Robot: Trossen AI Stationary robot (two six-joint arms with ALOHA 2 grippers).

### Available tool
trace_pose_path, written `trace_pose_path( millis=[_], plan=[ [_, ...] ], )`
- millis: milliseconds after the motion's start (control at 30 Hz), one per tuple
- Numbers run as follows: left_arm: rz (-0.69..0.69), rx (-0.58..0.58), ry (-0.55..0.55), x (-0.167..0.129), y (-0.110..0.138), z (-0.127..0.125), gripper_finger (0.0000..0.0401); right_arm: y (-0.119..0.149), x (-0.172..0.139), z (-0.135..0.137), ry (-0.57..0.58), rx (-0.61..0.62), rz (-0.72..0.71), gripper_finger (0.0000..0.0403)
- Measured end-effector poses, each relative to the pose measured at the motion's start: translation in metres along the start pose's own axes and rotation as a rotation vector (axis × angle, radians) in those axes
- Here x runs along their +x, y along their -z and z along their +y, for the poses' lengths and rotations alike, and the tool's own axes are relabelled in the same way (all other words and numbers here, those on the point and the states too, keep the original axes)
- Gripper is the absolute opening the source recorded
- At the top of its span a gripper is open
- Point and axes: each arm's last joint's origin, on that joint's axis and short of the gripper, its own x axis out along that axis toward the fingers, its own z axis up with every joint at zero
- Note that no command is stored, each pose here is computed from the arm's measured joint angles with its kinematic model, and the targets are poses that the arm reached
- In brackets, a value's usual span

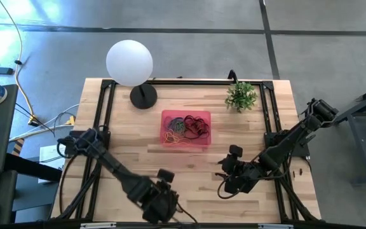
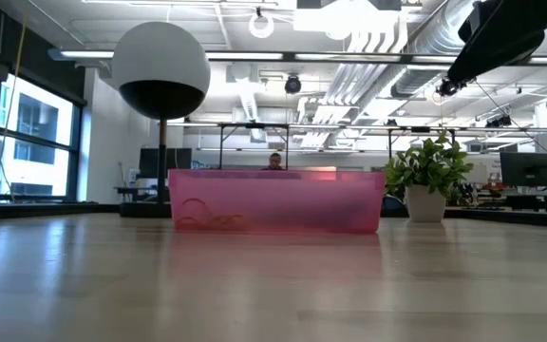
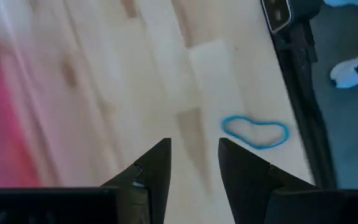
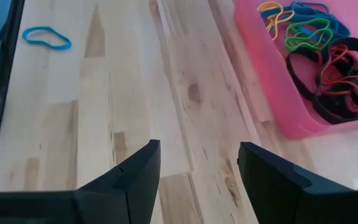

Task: Pick and place rubber bands into bin
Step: Put the blue rubber band into the red bin

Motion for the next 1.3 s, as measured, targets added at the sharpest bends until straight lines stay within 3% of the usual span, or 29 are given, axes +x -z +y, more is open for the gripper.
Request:
trace_pose_path(
  millis=[300,600,867,1133,1300],
  plan=[
    [0.091,-0.301,0.018,0.040,0.008,-0.049,0.0122,0.003,-0.001,0.002,-0.032,-0.014,0.040,0.0204],
    [0.200,-0.573,0.021,0.070,0.012,-0.063,0.0122,0.008,-0.005,0.006,-0.042,-0.012,0.040,0.0204],
    [0.294,-0.604,0.017,0.101,0.016,-0.071,0.0122,0.010,-0.007,0.007,-0.036,0.010,0.039,0.0204],
    [0.256,-0.605,-0.010,0.108,0.014,-0.073,0.0122,0.010,-0.007,0.007,-0.034,0.032,0.038,0.0204],
    [0.254,-0.538,-0.055,0.113,0.022,-0.074,0.0122,0.009,-0.007,0.007,-0.027,0.040,0.027,0.0204]
  ],
)
